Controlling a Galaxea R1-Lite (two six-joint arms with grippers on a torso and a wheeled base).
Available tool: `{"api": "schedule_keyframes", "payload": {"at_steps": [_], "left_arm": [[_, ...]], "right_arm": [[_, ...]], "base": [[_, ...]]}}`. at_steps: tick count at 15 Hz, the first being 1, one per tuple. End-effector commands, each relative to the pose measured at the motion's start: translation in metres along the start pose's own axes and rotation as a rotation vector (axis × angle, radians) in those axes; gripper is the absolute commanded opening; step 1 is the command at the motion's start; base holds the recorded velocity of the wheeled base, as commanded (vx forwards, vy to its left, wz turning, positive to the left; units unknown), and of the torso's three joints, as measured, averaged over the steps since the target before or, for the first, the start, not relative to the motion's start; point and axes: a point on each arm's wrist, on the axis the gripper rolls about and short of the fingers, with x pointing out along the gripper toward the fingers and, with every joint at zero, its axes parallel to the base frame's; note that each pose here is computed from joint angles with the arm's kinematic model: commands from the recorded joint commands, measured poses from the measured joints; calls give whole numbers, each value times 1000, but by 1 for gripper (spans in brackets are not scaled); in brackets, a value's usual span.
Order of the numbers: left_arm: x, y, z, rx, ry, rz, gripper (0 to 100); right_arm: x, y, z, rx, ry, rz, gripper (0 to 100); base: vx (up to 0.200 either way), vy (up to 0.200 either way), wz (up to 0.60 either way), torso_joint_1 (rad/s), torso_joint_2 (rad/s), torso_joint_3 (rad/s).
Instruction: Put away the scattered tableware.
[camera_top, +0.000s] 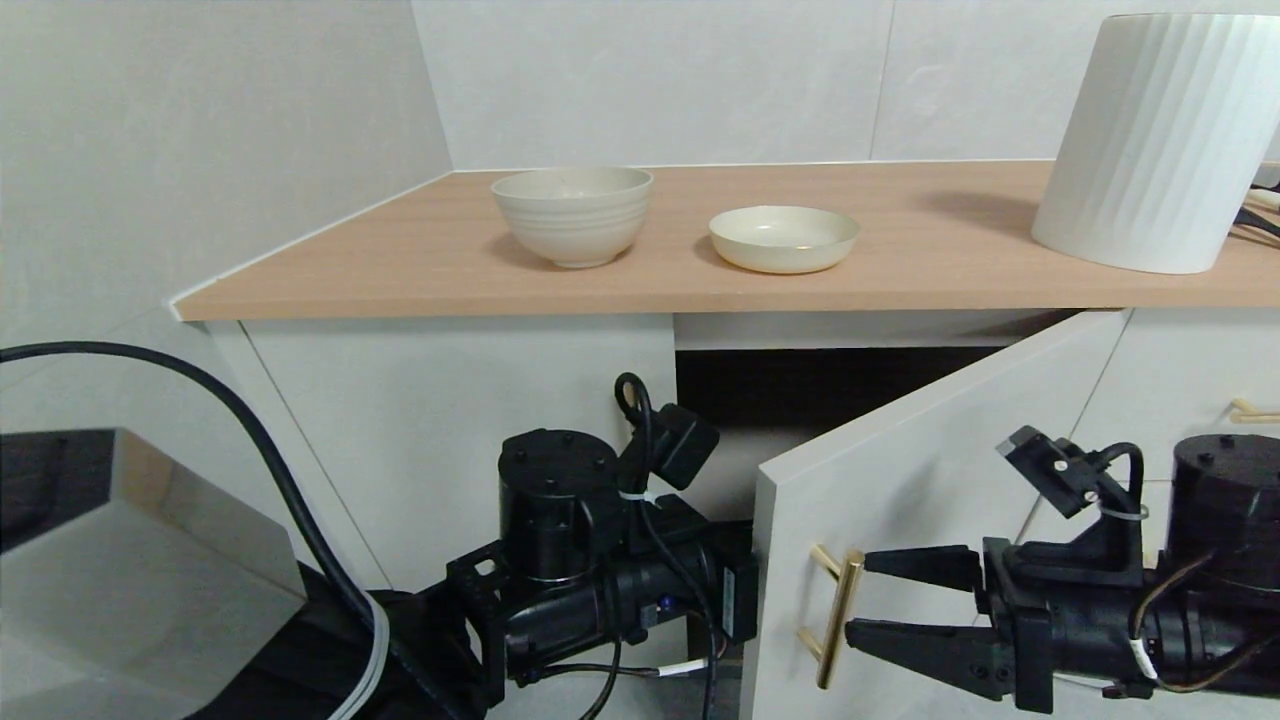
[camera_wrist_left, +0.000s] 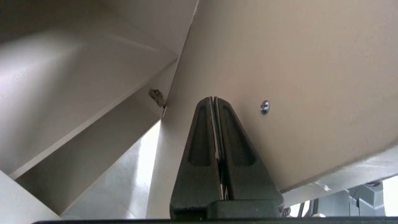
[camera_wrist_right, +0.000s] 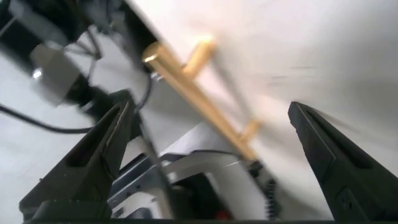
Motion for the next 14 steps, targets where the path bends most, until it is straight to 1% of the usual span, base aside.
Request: {"api": "schedule_keyframes", "payload": {"at_steps": [1,2,3,5,6,8,11,13,14], "left_arm": [[-1,-1,1,1,-3,-3,0],[-1,-1,1,0,-4,-3,0],[-1,-1,2,2,-5,-4,0],[-1,-1,1,0,-5,-2,0],[-1,-1,1,0,-5,-2,0],[-1,-1,1,0,-3,-3,0],[1,-2,0,0,2,-8,0],[3,-1,-2,-8,6,-5,0],[5,0,-2,-19,5,-7,0]], "right_arm": [[-29,16,10,-41,-70,-54,100],[-31,17,10,-42,-72,-70,100],[-39,20,3,-79,-62,-195,100],[-46,25,-5,-118,-35,-338,100],[-52,30,-9,-138,-22,-389,100],[-63,41,-11,-141,-22,-391,100],[-65,43,-9,-138,-19,-389,100],[-65,43,-9,-139,-20,-389,100],[-66,44,-9,-140,-21,-388,100]], "base": [[0,0,0,0,0,0],[0,0,0,0,0,0],[0,0,0,0,0,0],[0,0,0,0,0,0],[0,0,0,0,0,0],[0,0,0,0,0,0],[0,0,0,0,0,0],[-200,0,0,5,7,0],[-200,0,0,7,-2,7]]}}
